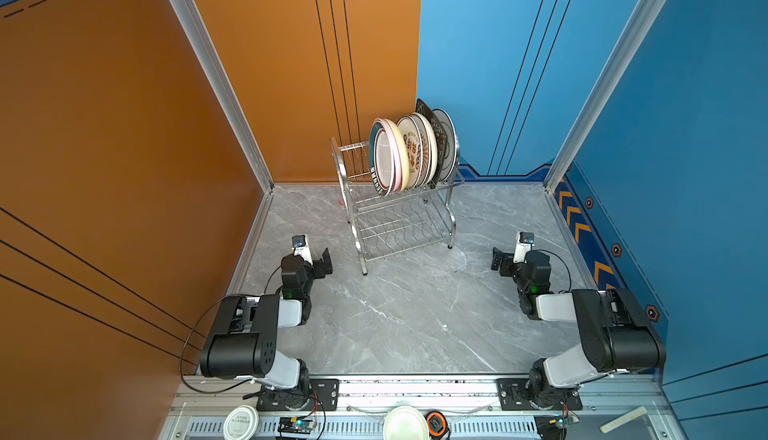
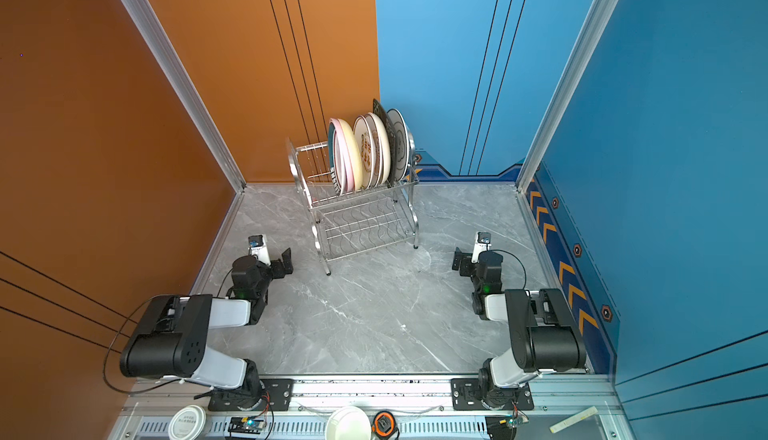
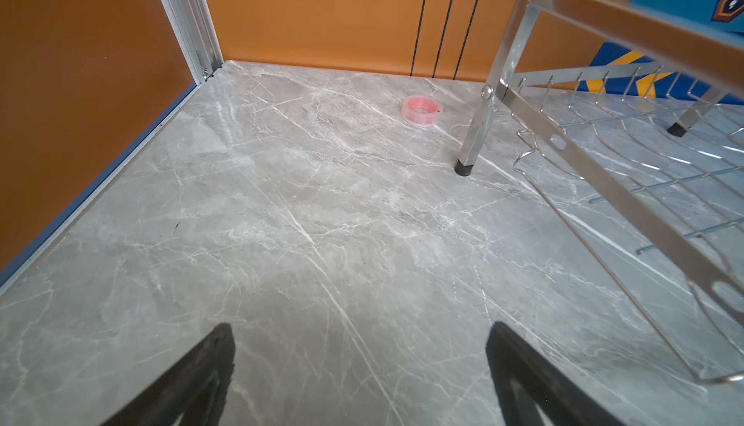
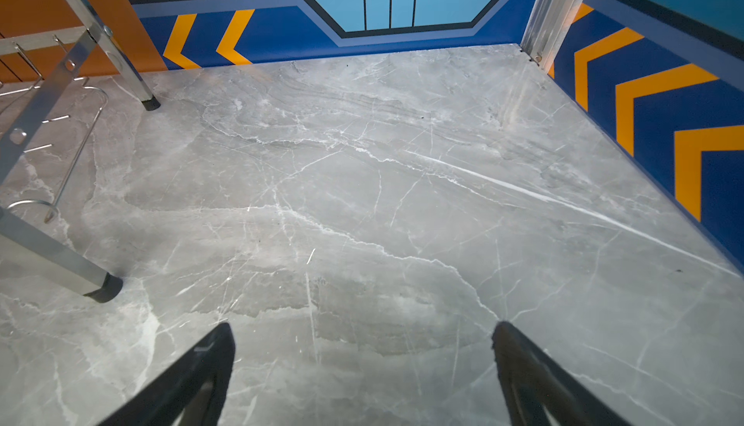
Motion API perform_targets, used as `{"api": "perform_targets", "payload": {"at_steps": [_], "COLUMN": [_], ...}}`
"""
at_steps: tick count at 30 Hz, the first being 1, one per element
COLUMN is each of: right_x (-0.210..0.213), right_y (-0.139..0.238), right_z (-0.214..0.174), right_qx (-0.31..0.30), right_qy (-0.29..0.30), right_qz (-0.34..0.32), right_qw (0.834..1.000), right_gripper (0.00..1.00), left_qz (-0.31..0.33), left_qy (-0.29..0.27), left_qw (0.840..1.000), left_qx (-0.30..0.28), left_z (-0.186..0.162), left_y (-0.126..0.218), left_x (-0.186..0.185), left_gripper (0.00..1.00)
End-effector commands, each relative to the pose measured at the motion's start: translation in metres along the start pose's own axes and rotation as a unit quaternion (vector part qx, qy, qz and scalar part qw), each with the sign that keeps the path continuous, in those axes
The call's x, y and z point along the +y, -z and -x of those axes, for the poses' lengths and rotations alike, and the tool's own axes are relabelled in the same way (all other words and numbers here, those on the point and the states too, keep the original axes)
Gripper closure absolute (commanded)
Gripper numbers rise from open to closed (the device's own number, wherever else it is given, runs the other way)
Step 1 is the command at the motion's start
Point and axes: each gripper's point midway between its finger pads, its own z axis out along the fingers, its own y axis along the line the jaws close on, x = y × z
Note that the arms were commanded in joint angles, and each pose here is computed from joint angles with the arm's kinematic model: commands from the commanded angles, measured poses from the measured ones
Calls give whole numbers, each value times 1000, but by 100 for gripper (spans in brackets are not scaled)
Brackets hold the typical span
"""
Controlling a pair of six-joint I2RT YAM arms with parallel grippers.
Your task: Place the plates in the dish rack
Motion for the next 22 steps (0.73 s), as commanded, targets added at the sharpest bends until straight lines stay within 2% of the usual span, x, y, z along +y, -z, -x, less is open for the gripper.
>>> {"api": "perform_targets", "payload": {"at_steps": [1, 4, 8, 22], "right_x": [1, 1, -11, -9], "right_y": [1, 0, 2, 5], "right_z": [17, 16, 17, 17], "right_qx": [-37, -35, -38, -44], "right_qy": [6, 12, 17, 24], "right_qz": [4, -5, -72, -74], "right_qw": [999, 999, 997, 996], "right_gripper": [0, 0, 0, 0], "left_qz": [23, 30, 35, 39], "left_qy": [-15, -16, -15, -16], "left_qw": [999, 999, 998, 998], "left_qx": [-40, -39, -40, -37], "left_z": [12, 11, 12, 12], "left_y": [1, 1, 1, -1], "left_x": [4, 5, 7, 8], "left_gripper": [2, 2, 2, 2]}}
